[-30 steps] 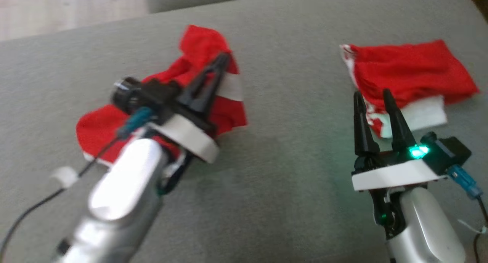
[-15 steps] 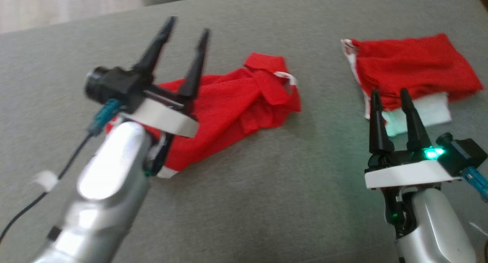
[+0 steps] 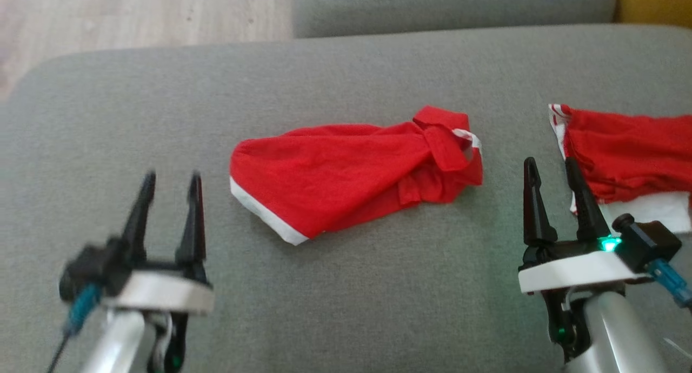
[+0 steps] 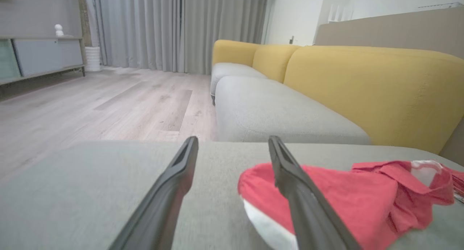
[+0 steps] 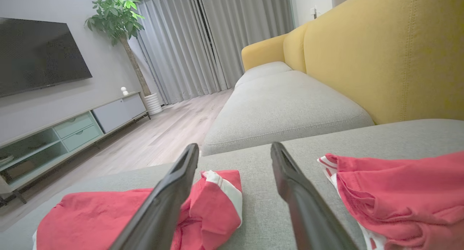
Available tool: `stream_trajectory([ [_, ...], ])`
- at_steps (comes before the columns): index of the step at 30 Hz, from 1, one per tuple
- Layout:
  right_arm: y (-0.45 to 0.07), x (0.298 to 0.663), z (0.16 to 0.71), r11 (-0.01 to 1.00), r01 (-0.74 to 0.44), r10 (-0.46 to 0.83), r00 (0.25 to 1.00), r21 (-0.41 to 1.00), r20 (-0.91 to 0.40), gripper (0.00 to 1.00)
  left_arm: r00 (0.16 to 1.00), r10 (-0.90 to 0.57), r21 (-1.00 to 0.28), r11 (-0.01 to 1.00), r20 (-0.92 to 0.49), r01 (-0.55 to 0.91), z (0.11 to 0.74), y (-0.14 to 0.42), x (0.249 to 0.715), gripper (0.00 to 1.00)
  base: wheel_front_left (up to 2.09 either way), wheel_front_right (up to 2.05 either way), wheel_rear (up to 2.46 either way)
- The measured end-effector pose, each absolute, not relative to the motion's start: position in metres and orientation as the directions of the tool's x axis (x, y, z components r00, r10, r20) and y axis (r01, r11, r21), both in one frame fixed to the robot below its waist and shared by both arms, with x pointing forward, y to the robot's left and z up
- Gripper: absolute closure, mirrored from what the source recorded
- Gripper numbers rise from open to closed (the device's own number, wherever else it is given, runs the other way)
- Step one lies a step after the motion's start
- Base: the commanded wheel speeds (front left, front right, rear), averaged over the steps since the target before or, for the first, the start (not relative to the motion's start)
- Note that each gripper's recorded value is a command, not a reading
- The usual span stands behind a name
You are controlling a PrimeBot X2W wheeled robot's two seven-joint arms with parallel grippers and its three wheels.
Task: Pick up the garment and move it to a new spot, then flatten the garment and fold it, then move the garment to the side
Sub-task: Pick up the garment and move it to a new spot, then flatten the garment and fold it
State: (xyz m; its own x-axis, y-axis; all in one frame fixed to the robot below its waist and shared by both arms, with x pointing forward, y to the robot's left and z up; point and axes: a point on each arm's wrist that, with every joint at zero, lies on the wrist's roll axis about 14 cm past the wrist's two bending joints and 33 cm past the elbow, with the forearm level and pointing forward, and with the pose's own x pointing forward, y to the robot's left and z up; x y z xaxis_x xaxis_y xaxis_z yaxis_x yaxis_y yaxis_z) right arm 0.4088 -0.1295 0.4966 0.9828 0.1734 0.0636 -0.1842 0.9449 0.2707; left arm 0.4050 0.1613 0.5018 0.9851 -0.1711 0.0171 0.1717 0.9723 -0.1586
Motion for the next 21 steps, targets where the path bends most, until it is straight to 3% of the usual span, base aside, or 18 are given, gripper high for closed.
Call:
stream_trajectory([
  [4, -0.125, 0.406, 0.498, 0.942, -0.198, 0.187, 0.98, 0.271, 0.066, 0.0, 0.992, -0.128, -0.212, 0.97, -0.013, 0.122, 0.49, 0.164, 0.381, 0.0, 0.0, 0.0, 0.0],
  [14, -0.116, 0.406, 0.493, 0.939, -0.219, 0.213, 0.976, 0.265, 0.051, 0.0, 0.991, -0.13, -0.226, 0.965, 0.039, 0.135, 0.503, 0.157, 0.383, 0.0, 0.0, 0.0, 0.0],
  [21, -0.07, 0.395, 0.462, 0.905, -0.326, 0.352, 0.935, 0.275, -0.048, 0.0, 0.993, -0.11, -0.226, 0.967, 0.041, 0.116, 0.502, 0.164, 0.382, 0.0, 0.0, 0.0, 0.0],
])
